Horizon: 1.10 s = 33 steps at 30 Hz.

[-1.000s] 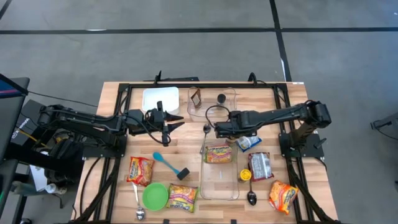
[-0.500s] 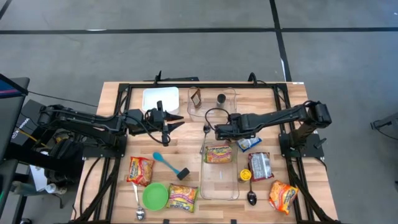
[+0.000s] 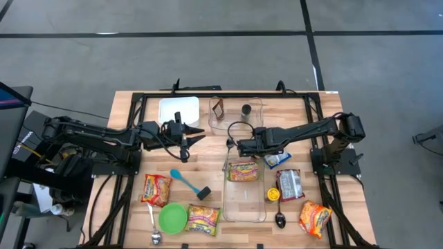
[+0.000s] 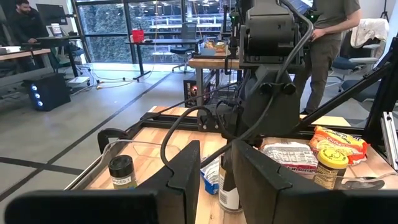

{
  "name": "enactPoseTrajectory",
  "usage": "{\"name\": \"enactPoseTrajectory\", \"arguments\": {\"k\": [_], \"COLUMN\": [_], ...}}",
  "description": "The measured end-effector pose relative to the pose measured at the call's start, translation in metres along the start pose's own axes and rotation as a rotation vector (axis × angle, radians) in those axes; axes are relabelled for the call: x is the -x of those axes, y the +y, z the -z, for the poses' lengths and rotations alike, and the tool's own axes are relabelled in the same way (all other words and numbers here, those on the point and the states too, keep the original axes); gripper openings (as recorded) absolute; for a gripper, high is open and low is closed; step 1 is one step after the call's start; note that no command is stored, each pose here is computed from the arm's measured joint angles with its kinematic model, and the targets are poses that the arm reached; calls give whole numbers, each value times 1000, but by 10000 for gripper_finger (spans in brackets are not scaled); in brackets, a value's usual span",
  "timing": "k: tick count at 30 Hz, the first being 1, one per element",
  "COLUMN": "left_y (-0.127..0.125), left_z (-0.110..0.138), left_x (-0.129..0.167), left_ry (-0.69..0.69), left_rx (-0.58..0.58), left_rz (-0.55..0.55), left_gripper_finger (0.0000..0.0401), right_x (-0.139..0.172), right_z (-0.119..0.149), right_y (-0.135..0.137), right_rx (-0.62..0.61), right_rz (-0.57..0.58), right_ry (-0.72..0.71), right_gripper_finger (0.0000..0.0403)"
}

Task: Pick & Place Food Item
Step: Put the gold seasoning bottle into the top transparent bin

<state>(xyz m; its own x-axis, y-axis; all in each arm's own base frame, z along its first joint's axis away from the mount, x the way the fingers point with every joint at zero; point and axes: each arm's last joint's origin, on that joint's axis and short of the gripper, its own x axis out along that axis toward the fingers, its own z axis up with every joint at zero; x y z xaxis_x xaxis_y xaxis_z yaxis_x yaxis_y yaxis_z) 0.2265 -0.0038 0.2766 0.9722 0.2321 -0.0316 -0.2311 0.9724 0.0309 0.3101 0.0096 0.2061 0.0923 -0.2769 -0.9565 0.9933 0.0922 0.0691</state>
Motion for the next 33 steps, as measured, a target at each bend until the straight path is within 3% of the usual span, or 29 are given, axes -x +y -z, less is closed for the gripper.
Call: {"name": "enactPoseTrajectory", "arguments": {"k": [33], "left_y": [0], "left_z": [0], "left_x": [0], "left_ry": [1], "left_rx": [0], "left_rz": [0], "left_gripper_finger": [88], "right_x": [1], "right_z": [2], "right_y": [0], "right_rx": [23], "right_rz": [-2], "right_ry": [1], "right_gripper_finger": [297]}}
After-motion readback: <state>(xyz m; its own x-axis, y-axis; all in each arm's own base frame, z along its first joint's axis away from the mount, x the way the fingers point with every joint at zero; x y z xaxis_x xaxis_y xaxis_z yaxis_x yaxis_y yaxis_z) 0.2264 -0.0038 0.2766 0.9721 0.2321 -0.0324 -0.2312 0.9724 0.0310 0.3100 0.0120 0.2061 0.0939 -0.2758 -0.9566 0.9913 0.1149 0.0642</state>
